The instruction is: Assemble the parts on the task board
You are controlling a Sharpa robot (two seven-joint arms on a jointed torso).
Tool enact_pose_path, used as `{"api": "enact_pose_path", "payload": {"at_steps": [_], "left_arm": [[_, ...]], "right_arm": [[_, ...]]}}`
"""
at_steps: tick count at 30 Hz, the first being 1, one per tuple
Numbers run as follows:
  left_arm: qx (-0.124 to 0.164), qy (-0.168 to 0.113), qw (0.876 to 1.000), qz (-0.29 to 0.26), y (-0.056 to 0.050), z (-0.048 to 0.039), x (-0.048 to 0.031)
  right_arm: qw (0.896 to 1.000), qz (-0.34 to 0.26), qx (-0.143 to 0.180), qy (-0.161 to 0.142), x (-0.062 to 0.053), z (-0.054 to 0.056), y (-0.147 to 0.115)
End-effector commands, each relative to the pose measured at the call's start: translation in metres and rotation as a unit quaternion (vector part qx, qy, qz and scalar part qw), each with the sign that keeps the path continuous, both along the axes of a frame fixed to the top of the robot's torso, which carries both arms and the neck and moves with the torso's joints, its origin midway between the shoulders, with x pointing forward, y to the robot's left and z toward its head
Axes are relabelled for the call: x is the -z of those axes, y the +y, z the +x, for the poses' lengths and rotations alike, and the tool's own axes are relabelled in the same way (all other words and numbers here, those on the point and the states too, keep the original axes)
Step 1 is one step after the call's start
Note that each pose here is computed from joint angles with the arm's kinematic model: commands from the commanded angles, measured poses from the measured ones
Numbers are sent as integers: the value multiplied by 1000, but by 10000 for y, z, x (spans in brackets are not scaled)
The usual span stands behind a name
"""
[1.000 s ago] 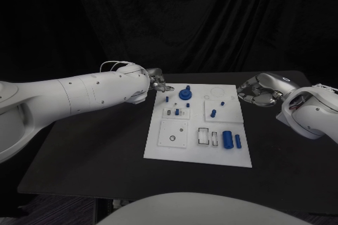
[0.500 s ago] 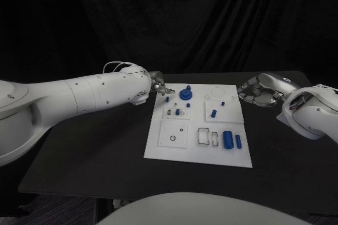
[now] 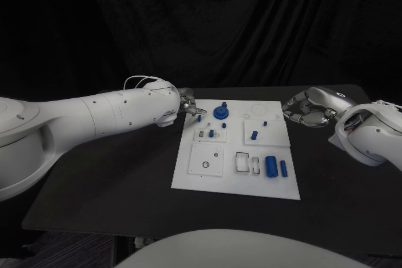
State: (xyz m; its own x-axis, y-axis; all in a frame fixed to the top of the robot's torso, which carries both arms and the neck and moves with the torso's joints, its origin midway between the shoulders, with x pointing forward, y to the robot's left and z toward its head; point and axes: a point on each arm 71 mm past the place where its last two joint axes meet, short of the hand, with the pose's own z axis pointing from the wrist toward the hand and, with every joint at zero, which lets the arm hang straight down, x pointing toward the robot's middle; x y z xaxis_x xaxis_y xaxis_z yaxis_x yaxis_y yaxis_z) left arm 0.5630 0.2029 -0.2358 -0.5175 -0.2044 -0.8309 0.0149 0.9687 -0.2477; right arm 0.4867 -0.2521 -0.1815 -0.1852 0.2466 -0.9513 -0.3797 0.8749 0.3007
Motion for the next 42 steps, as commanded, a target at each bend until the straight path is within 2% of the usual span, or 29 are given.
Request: {"api": "enact_pose_path", "payload": {"at_steps": [1,22,42], "left_arm": [[7,3,1000,-2,-16,2,19],[19,12,1000,-5,-72,-6,122],[15,11,1000,-4,-68,9,150]], "right_arm": [[1000,0,4,0,6,-1,-4],[1000,-1,4,2,10,-1,-1],[1000,-2,5,4,13,-3,-3]]}}
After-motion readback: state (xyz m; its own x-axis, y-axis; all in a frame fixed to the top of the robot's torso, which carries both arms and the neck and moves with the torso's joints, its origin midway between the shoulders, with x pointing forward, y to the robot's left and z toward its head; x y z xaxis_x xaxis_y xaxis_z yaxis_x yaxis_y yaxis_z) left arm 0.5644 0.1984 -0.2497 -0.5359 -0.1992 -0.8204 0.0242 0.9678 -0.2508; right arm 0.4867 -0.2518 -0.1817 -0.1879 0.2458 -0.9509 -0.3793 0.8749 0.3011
